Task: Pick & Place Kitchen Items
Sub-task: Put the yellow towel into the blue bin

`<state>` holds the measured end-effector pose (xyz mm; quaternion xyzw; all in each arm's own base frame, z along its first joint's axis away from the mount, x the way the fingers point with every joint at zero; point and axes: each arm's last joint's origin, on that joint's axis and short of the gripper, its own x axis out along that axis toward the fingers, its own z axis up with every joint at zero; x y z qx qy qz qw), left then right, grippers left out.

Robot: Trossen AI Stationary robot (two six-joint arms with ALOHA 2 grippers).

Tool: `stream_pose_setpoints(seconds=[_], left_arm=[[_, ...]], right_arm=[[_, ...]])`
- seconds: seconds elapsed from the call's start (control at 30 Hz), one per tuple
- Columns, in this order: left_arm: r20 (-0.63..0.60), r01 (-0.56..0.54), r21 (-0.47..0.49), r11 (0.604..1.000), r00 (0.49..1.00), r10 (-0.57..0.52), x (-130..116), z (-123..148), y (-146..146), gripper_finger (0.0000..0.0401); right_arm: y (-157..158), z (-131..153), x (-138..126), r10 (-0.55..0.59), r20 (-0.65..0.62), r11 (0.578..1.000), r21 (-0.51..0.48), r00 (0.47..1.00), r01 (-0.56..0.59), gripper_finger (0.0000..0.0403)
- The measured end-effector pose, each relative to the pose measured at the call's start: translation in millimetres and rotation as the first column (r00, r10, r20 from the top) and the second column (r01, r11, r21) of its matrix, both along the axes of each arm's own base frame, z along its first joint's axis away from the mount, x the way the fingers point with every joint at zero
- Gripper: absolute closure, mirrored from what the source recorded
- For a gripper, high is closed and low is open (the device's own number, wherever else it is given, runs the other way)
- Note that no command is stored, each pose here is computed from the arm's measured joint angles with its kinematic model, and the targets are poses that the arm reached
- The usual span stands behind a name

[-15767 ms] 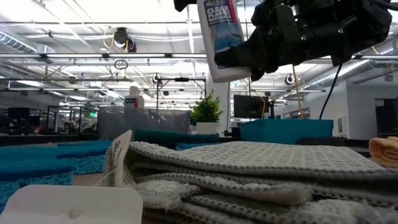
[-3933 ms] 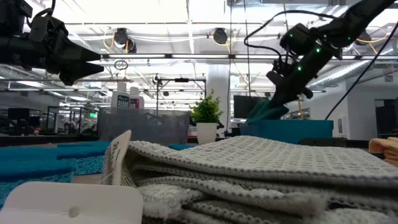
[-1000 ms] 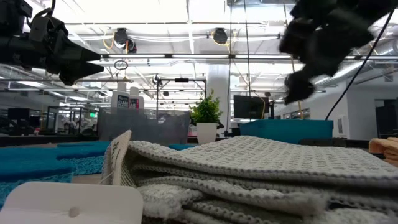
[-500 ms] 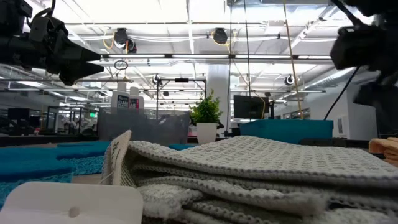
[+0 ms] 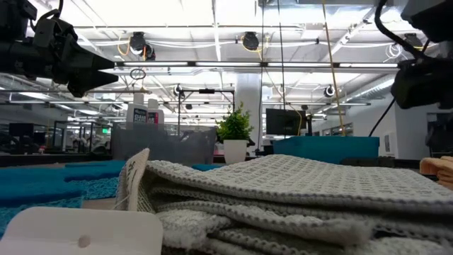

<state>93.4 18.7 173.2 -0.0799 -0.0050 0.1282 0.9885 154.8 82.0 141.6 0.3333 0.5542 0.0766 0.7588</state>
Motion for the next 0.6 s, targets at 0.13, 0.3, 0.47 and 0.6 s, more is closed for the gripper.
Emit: stream_pose_setpoints(seconds=[0.13,0.3,0.47,0.6], left_arm=[[0.0,0.0,0.0,1.0,1.0,0.0,0.0,0.0,0.0,0.015],[0.0,0.0,0.0,1.0,1.0,0.0,0.0,-0.1,0.0,0.015],[0.0,0.0,0.0,1.0,1.0,0.0,0.0,0.0,0.0,0.015],[0.0,0.0,0.0,1.0,1.0,0.0,0.0,0.0,0.0,0.015]], right_arm=[[4.4,-5.6,-1.5,-0.008,0.017,0.999,0.043,1.0,0.008,0.009],[12.5,-9.2,-1.6,-0.003,0.028,0.997,0.073,1.0,0.001,0.009],[23.7,-12.1,0.8,0.016,0.044,0.994,0.105,0.999,-0.021,0.0093],[28.3,-17.8,3.9,0.02,0.034,0.993,0.115,0.999,-0.024,0.0106]])
